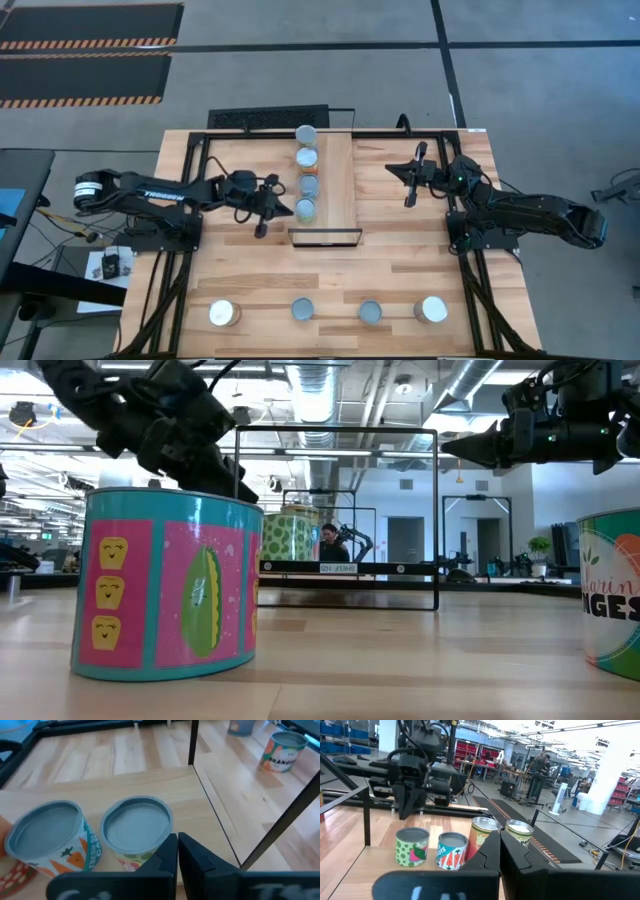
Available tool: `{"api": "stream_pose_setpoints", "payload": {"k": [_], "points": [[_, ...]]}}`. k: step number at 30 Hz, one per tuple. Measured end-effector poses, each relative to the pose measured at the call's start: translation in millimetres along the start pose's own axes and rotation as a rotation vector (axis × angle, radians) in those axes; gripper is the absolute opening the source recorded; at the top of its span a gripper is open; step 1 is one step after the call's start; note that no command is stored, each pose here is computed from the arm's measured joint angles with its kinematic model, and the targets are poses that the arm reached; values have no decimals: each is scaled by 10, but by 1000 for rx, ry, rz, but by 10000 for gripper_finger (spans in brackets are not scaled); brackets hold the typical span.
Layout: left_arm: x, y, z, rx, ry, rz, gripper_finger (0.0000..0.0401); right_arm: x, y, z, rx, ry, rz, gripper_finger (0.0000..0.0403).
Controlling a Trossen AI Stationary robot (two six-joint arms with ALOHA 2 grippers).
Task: Pick and place cans onto a shelf
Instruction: Put the canned green peas on the shelf
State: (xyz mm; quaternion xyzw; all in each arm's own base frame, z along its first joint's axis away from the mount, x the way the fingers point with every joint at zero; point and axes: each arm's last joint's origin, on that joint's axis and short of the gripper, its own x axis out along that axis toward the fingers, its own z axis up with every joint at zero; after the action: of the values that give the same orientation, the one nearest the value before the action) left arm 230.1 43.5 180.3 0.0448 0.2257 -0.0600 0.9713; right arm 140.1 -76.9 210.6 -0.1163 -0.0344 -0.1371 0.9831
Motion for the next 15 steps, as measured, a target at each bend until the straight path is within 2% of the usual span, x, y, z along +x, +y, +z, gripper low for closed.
{"api": "stream_pose_setpoints", "payload": {"k": [4,15], "points": [[10,-17,-63,-24,10,-2,0,0,-1,2,-1,-2,-1,14],[319,-36,-192,-68,-1,-43,0,0,-1,-1,-1,1,-3,14]]}}
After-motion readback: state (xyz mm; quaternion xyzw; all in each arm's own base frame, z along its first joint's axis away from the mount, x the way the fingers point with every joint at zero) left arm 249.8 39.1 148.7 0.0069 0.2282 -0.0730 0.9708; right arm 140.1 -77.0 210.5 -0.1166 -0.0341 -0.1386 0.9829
